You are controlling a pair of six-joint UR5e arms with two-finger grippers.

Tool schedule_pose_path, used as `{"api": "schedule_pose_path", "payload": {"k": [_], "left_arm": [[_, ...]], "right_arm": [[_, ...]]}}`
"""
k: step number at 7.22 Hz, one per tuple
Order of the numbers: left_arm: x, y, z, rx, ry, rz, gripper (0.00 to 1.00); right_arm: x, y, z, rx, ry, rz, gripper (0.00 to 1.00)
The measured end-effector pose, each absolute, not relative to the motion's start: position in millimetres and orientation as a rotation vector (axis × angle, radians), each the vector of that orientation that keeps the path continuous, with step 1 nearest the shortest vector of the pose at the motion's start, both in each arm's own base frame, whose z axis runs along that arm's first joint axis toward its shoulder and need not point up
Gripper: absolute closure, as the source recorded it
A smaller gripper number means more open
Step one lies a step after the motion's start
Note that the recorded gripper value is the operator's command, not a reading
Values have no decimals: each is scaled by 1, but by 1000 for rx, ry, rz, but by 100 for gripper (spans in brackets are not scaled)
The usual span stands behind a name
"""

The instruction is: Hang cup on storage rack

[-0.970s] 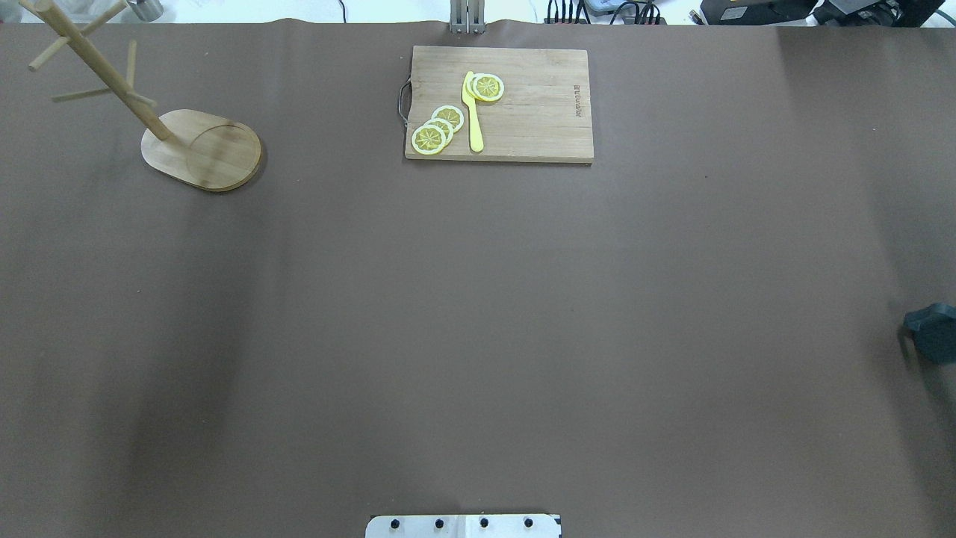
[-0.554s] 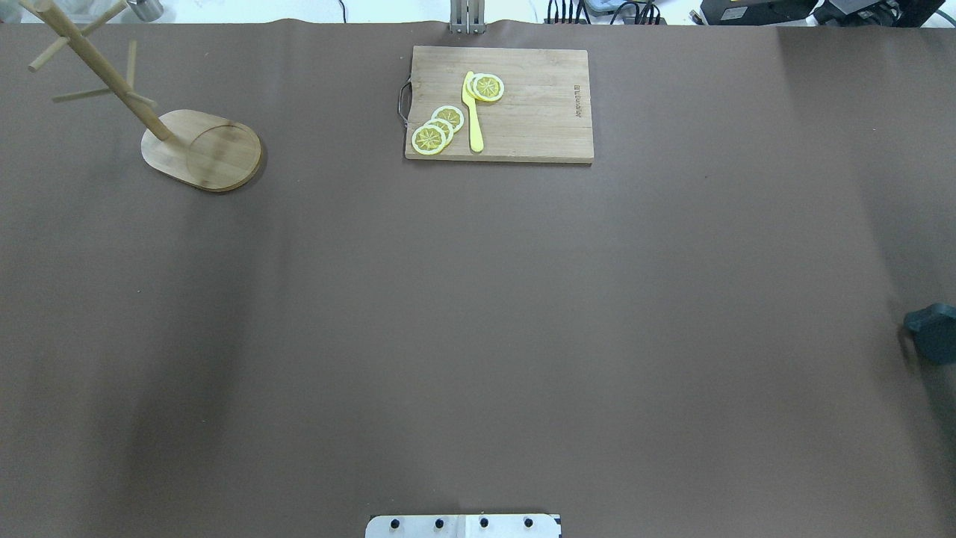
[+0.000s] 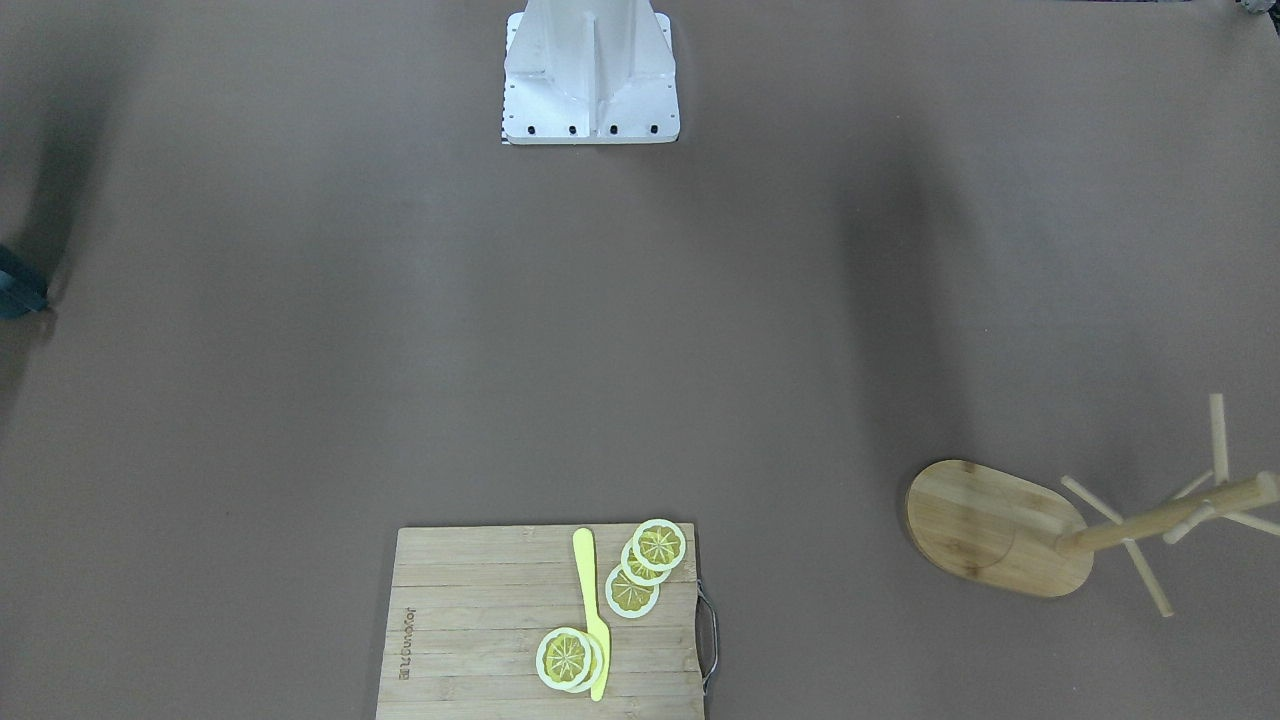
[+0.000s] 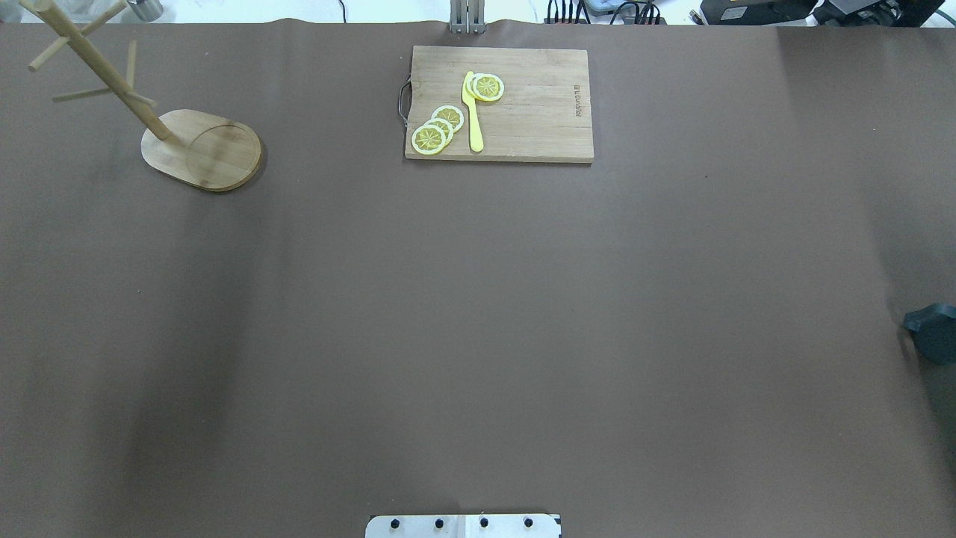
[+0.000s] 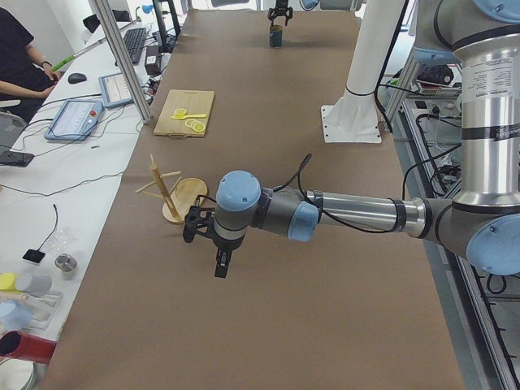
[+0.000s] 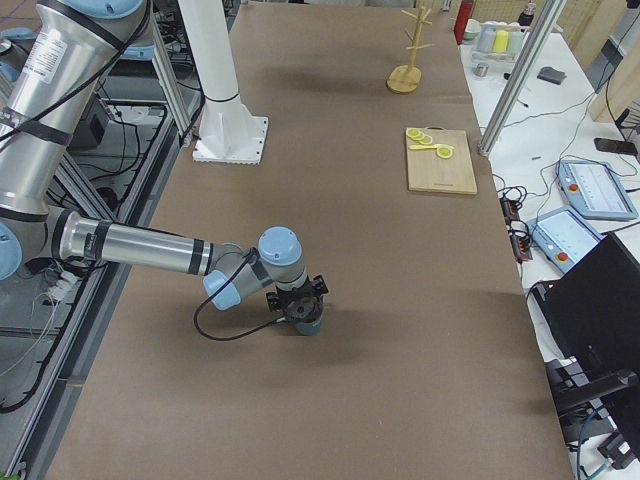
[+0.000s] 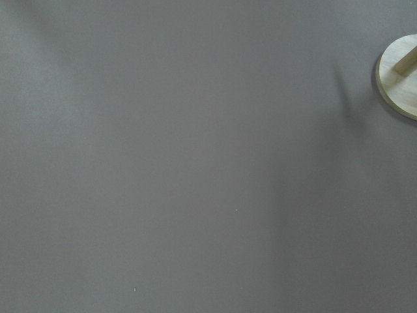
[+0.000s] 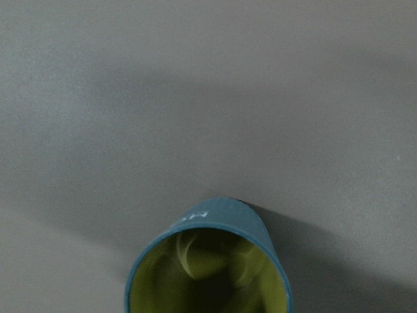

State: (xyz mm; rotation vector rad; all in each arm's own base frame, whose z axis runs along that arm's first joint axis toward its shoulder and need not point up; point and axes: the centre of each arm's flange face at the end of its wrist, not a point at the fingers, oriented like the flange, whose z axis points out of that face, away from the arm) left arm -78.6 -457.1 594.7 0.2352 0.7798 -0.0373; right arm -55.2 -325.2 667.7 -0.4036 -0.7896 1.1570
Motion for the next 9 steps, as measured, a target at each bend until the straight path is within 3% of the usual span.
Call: {"api": "schedule_pose_path", "payload": {"k": [2, 4, 5, 9], "left_arm": [[-79, -457, 594, 236, 780, -38, 2], [-79, -455, 596, 233, 781, -39, 2], [-79, -453, 598, 228, 784, -40, 2], [-78, -450, 601, 221, 790, -40, 2]], "right_arm": [[-58, -320, 677, -409, -798, 1152, 40], [-58, -315, 681, -420, -790, 1169, 87], [-58, -314, 681, -428, -790, 1194, 100], [-60, -316, 675, -425, -810, 1204, 100]]}}
